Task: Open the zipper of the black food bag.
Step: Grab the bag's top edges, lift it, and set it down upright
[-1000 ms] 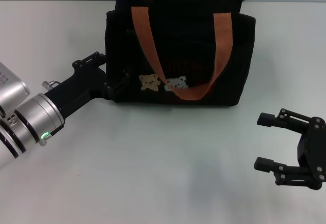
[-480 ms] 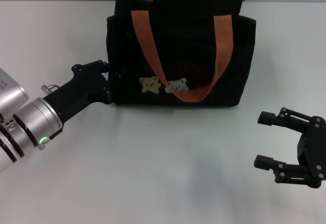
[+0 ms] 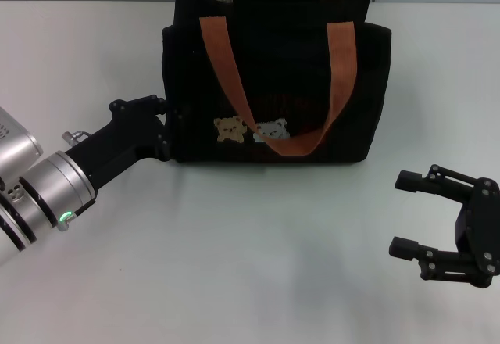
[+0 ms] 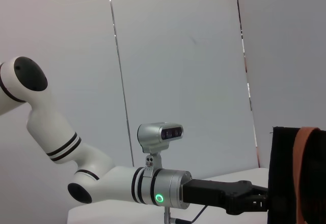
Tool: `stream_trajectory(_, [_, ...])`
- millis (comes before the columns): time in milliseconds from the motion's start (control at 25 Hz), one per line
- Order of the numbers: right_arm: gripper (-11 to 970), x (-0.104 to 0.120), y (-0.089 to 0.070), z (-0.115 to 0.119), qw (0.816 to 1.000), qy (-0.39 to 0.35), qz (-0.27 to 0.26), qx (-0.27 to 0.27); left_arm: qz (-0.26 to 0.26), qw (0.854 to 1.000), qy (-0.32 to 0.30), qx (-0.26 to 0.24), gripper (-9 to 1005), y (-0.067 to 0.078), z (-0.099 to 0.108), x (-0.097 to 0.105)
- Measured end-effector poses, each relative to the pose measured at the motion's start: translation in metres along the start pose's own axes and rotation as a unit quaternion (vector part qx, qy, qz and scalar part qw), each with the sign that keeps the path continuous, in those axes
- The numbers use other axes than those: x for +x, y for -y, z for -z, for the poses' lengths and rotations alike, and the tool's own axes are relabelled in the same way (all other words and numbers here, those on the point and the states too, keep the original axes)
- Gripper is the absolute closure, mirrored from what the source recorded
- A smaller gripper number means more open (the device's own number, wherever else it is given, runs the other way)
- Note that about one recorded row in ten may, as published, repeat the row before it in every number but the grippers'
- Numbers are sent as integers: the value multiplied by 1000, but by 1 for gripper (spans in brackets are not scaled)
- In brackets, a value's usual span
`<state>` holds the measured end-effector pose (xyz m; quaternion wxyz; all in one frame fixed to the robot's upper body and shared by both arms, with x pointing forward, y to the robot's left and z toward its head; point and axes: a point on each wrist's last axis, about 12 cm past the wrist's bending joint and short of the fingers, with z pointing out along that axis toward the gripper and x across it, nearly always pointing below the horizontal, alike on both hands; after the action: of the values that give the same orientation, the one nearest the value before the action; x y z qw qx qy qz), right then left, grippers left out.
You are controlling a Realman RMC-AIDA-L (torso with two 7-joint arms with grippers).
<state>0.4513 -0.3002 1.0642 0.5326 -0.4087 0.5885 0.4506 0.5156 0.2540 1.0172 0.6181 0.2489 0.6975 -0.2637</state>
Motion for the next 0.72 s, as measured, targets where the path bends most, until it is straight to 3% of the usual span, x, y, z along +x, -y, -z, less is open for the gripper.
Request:
stream_trajectory(560, [129, -1, 2, -1, 1000, -2, 2, 1, -7, 1000, 12, 2, 886, 2, 7, 0])
stream_trajectory(640, [129, -1, 2, -1, 1000, -2, 2, 1, -10, 1000, 14, -1, 886, 0, 12, 1])
stream_trajectory(720, [129, -1, 2, -1, 1000, -1, 2, 2, -23, 999, 20, -12, 886, -8, 31, 0])
